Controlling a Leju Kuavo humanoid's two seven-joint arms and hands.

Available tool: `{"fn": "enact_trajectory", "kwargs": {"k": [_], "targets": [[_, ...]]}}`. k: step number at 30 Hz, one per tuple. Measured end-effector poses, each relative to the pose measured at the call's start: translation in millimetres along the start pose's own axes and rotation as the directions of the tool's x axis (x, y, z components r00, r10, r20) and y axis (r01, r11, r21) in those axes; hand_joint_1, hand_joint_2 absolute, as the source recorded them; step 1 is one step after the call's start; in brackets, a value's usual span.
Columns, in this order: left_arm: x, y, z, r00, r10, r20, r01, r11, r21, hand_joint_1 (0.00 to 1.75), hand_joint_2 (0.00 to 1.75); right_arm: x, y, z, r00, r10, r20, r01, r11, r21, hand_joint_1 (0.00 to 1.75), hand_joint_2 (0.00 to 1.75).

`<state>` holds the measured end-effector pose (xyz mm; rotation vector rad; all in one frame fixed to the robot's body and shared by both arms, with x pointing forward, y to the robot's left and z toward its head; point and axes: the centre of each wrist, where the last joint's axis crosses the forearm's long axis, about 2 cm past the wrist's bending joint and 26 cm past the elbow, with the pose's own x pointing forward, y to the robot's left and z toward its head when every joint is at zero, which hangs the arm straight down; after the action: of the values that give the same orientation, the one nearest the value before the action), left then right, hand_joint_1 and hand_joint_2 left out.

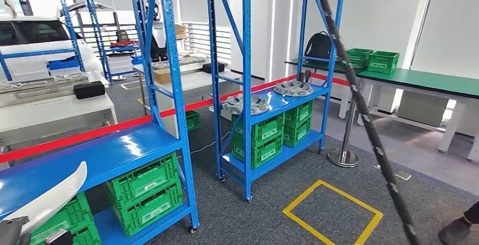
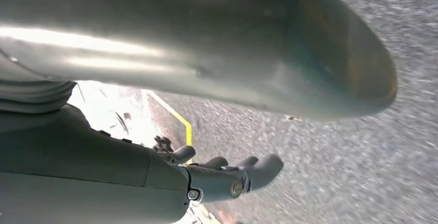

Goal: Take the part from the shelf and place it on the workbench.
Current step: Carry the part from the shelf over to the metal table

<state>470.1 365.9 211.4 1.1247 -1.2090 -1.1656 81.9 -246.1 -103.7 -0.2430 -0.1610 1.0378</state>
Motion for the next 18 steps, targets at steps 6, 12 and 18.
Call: {"fn": "enact_trajectory", "kwargs": {"k": [6,12,18], "targets": [[-6,-5,3,1.000,-0.006,-0.008,0.006,1.000,-0.010,1.75,1.75,1,-1,0,1.000,0.001,0.001,-0.001,1.000,0.002,0.00,0.00],[-7,-10,5,1.000,-0.008,-0.013,0.008,1.000,-0.019,1.75,1.75,2,0,0,1.000,0.001,0.002,-0.001,1.000,0.003,0.00,0.00],[0,-9,4,1.000,-0.008,0.001,0.008,1.000,-0.016,1.75,1.75,2,2,1,1.000,-0.003,0.000,0.003,1.000,0.007,0.00,0.00]]}}
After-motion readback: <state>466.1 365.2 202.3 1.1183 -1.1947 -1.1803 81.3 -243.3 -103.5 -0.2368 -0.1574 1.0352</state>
